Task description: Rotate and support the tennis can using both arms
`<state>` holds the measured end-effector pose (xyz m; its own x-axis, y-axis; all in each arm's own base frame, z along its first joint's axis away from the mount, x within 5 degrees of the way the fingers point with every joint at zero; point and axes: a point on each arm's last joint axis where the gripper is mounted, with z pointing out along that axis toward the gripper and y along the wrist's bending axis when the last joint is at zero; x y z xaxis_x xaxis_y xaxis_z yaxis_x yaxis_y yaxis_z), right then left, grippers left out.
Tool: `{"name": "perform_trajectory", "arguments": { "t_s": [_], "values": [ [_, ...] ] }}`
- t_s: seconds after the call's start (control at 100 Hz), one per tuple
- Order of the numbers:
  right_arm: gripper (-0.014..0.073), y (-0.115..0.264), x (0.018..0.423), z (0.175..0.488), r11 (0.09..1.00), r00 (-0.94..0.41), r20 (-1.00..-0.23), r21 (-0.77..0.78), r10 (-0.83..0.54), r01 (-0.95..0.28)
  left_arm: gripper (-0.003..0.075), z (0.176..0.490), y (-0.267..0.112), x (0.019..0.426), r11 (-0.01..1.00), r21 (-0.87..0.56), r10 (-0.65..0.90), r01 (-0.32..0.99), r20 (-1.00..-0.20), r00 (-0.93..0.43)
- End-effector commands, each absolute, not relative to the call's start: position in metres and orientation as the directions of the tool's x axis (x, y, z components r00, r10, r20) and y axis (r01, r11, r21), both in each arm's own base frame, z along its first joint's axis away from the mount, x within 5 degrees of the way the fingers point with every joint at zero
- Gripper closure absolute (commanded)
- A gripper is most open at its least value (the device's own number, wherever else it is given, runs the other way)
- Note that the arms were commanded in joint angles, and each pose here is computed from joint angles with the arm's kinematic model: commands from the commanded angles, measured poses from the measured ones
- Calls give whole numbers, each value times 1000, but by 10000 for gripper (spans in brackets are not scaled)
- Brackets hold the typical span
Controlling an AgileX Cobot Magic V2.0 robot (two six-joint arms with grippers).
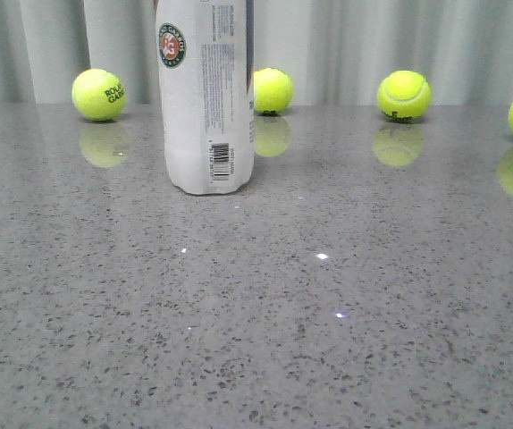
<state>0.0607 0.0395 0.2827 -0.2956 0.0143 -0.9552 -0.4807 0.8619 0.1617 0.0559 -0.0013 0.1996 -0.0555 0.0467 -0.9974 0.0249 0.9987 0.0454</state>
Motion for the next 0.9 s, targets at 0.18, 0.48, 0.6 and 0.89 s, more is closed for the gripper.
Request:
{"name": "perform_trajectory", "arguments": {
  "t_s": [0.18,0.48,0.6,0.89],
  "values": [
    [664,38,63,296,868,-211,-975,160,66,-469,738,193,-1,55,999,36,36,22,-999,5],
    [664,20,74,277,955,-65,-988,154,143,-251,738,193,-1,55,999,36,36,22,-999,5],
    [664,12,72,261,980,-26,-993,115,112,-161,738,193,-1,55,999,36,36,22,-999,5],
    [664,1,60,228,997,56,-995,78,79,-27,738,193,-1,55,999,36,36,22,-999,5]
  ]
}}
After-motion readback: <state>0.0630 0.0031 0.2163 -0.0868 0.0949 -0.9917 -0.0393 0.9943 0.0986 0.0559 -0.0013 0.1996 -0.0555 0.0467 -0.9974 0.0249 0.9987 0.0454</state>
